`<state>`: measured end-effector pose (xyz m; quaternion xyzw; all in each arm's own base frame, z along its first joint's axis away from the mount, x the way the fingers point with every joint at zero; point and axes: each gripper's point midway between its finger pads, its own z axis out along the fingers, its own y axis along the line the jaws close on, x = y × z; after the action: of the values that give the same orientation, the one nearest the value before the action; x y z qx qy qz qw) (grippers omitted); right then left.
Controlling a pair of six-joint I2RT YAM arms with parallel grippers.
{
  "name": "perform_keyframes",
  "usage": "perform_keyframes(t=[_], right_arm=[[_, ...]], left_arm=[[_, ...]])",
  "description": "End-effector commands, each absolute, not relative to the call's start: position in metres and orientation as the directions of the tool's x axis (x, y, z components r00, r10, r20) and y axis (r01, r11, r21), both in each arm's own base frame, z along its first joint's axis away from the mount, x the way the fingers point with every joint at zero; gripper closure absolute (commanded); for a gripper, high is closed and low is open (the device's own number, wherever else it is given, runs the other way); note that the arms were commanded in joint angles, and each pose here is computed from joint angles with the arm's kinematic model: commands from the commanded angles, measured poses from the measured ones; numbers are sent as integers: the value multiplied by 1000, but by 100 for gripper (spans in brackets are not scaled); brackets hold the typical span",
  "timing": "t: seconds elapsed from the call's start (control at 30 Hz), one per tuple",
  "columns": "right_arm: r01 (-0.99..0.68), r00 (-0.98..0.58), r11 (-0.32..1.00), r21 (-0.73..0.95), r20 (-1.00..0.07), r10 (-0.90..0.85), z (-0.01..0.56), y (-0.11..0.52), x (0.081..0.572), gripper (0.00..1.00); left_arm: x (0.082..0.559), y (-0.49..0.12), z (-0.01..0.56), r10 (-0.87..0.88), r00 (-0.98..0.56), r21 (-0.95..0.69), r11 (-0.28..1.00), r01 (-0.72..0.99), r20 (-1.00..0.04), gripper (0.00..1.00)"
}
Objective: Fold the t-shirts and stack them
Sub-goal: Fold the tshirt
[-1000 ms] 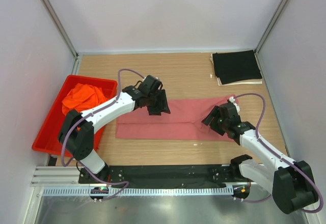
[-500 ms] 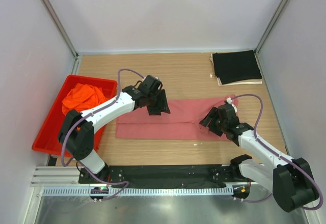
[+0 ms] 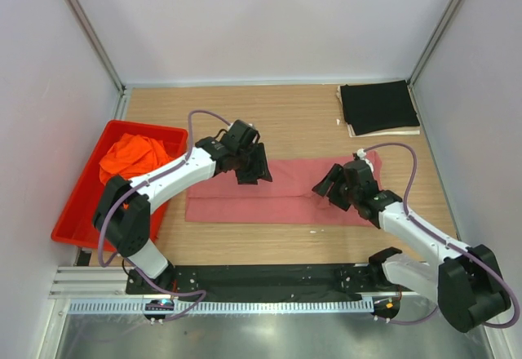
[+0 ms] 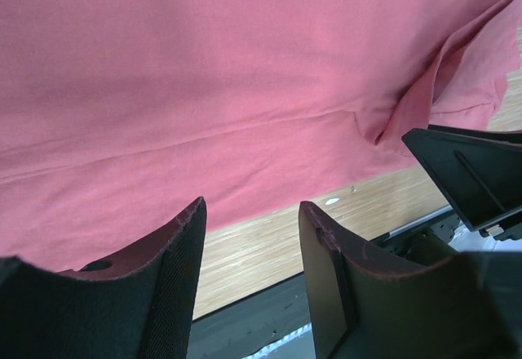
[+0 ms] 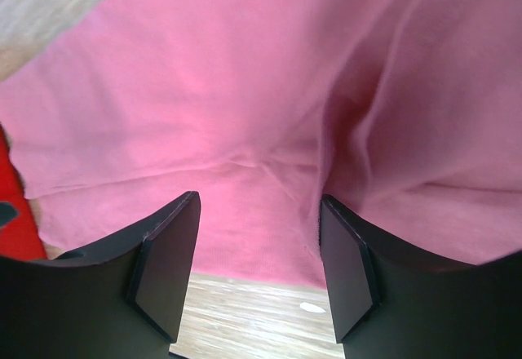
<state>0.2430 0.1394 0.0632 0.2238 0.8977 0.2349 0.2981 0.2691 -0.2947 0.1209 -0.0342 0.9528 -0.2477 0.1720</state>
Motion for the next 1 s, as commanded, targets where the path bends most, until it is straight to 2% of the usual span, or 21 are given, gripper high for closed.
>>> perform_keyframes(t=[0.0, 0.3, 0.63, 0.97], right_arm=[[212, -690, 752, 624, -450, 567, 87, 158, 265, 36], [196, -685, 745, 637, -455, 569, 98, 168, 282, 36], [192, -720, 744, 640, -424, 550, 76, 182, 288, 36], [111, -747, 824, 555, -501, 438, 95, 189, 300, 36]], left_arm=[[279, -299, 132, -153, -927, -502, 864, 43, -343, 49], [277, -297, 127, -151, -929, -497, 867, 40, -337, 49], [275, -297, 124, -164, -931, -512, 859, 28, -326, 49], [270, -295, 119, -187, -932, -524, 852, 4, -312, 49]])
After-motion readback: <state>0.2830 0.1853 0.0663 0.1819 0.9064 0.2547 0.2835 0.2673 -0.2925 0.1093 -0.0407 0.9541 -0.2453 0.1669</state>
